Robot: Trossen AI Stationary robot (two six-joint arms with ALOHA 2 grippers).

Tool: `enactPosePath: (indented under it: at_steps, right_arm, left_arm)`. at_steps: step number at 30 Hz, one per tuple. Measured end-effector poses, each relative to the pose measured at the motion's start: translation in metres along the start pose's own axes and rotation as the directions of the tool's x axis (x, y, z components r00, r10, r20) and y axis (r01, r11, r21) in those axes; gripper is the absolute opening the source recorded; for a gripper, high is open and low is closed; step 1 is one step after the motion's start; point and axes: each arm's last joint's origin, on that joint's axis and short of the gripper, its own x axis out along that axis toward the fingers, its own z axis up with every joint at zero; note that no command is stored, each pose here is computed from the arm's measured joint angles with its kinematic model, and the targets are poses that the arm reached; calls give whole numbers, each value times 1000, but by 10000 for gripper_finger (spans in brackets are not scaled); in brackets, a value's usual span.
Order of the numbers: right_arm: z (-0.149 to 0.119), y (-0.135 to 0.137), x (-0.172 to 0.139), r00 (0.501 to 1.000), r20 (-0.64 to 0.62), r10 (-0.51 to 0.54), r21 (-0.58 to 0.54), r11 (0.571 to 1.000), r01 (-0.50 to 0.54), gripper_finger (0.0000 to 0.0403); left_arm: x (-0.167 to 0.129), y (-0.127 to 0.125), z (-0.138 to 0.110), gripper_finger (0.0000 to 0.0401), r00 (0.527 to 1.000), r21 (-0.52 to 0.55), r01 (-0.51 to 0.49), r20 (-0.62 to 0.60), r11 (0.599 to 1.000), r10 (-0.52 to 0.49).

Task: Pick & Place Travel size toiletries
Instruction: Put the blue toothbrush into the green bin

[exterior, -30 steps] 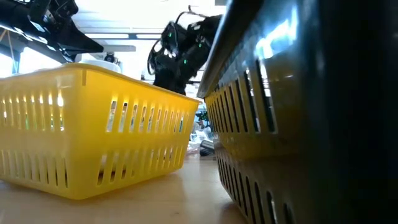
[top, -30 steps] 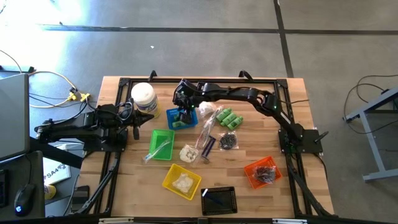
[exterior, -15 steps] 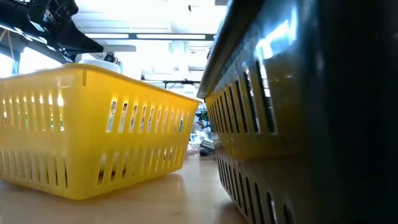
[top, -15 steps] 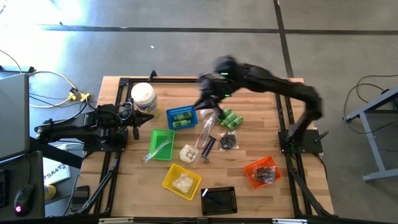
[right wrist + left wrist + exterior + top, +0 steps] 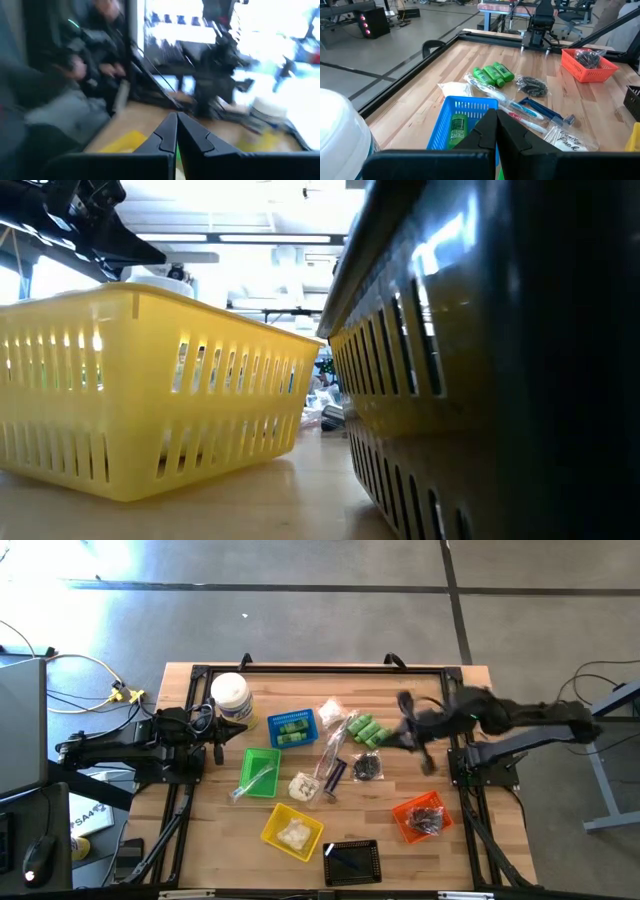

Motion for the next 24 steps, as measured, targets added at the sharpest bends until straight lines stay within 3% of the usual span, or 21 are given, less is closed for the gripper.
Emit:
enactPosePath:
  at_steps: [3, 6, 11, 15, 20, 24]
  right_arm:
    - [-22, 7, -24, 983, 182, -4, 36, 999, -3, 3]
    - [-50, 11, -46, 966, 248, -78, 92, 994, 57, 3]
    - [-86, 15, -56, 955, 266, -132, 155, 984, 92, 3]
    - [-109, 19, -50, 966, 238, -102, 174, 983, 61, 3]
    - [-127, 25, -47, 962, 265, -68, 167, 986, 24, 3]
    - [-137, 28, -45, 966, 248, -71, 159, 987, 32, 3]
  left_arm:
    - [0, 0, -1, 0, 1000, 0, 7, -14, 1000, -7]
    - [0, 0, -1, 0, 1000, 0, 19, -11, 1000, -19]
    - [0, -2, 11, 0, 994, -67, 42, 106, 997, -35]
    - [7, -6, 26, 0, 976, -66, 110, 194, 992, -95]
    - [41, -15, 53, 0, 982, -70, 137, 140, 988, -126]
    - [83, -24, 83, 0, 996, -75, 88, -22, 993, -90]
